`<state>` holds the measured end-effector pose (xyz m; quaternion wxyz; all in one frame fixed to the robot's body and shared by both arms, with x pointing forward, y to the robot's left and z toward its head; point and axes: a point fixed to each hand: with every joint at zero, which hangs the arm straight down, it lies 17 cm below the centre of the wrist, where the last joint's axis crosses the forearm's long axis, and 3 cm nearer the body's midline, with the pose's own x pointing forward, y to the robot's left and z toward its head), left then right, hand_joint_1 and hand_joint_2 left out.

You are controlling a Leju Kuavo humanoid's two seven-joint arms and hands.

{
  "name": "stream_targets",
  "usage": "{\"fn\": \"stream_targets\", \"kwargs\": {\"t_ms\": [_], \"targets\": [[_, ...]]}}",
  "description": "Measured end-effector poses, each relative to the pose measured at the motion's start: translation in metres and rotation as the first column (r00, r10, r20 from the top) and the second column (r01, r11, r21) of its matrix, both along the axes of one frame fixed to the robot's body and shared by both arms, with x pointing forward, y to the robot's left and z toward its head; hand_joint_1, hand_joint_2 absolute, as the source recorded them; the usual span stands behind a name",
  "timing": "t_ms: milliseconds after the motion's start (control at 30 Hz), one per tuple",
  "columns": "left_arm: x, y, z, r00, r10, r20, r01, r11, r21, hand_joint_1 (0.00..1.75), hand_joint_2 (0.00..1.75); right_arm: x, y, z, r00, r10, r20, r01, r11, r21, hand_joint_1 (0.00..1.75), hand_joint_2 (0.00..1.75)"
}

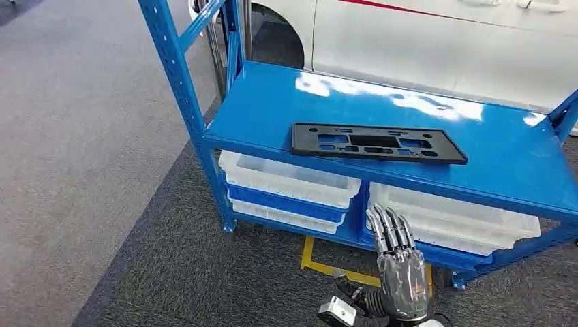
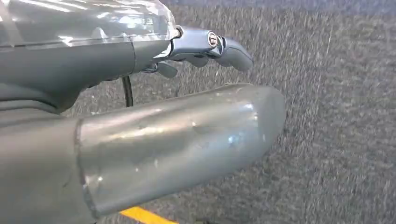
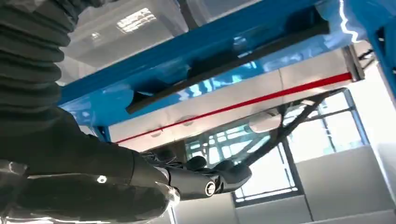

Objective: Take the parts from the cabinet and place them on the table.

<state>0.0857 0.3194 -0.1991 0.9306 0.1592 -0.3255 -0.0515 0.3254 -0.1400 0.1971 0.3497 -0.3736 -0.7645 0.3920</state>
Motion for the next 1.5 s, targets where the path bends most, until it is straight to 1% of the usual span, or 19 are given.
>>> {"fn": "stream_targets", "kwargs": {"t_ms": [167,267,367,467,567,700,867,1000,1033,1267,1500], "targets": [[0.001,0.003,-0.001,1.0,0.021,-0.003,-0.021,1.0,-0.001,0.0,0.0,0.009,0.005,-0.016,1.0,-0.01,-0.028,0.01,1.0,-0.017,0.0,1.75],[0.0,0.007,-0.001,1.0,0.03,-0.001,-0.03,1.0,0.006,0.0,0.0,0.012,0.009,-0.019,0.999,-0.01,-0.032,0.009,1.0,-0.015,0.0,1.75],[0.002,0.007,-0.001,1.0,0.008,0.003,-0.008,1.0,0.009,0.0,0.0,0.015,0.01,-0.025,0.999,-0.029,-0.041,0.027,0.999,-0.036,0.0,1.75],[0.003,0.008,-0.002,1.0,-0.026,-0.004,0.026,1.0,0.012,0.0,0.0,0.028,0.013,-0.038,0.997,-0.055,-0.061,0.051,0.996,-0.067,0.0,1.75],[0.012,0.004,-0.003,0.998,-0.061,0.005,0.061,0.998,-0.001,0.0,0.0,0.045,0.012,-0.044,0.994,-0.085,-0.072,0.079,0.994,-0.079,0.0,1.75],[0.017,0.003,-0.004,0.997,-0.078,0.008,0.078,0.996,-0.033,0.0,0.0,0.065,0.012,-0.043,0.99,-0.103,-0.094,0.1,0.994,-0.038,0.0,1.75],[0.021,0.005,-0.007,0.998,-0.064,0.003,0.064,0.997,-0.041,0.0,0.0,0.083,0.015,-0.037,0.99,-0.062,-0.13,0.066,0.998,0.022,0.0,1.75],[0.019,0.009,-0.009,0.999,-0.048,-0.006,0.048,0.998,-0.037,0.0,0.0,0.089,0.012,-0.038,0.989,-0.055,-0.139,0.06,0.998,0.035,0.0,1.75],[0.016,0.004,-0.011,0.999,-0.046,-0.014,0.045,0.998,-0.047,0.0,0.0,0.091,0.012,-0.036,0.989,-0.055,-0.135,0.06,0.997,0.037,0.0,1.75],[0.019,0.009,-0.012,0.999,-0.03,-0.017,0.029,0.999,-0.045,0.0,0.0,0.096,0.011,-0.031,0.99,-0.058,-0.129,0.064,0.997,0.047,0.0,1.75],[0.011,0.013,-0.014,0.998,-0.044,-0.039,0.043,0.998,-0.037,0.0,0.0,0.097,0.01,-0.035,0.988,-0.059,-0.141,0.067,0.997,0.05,0.0,1.75]]}}
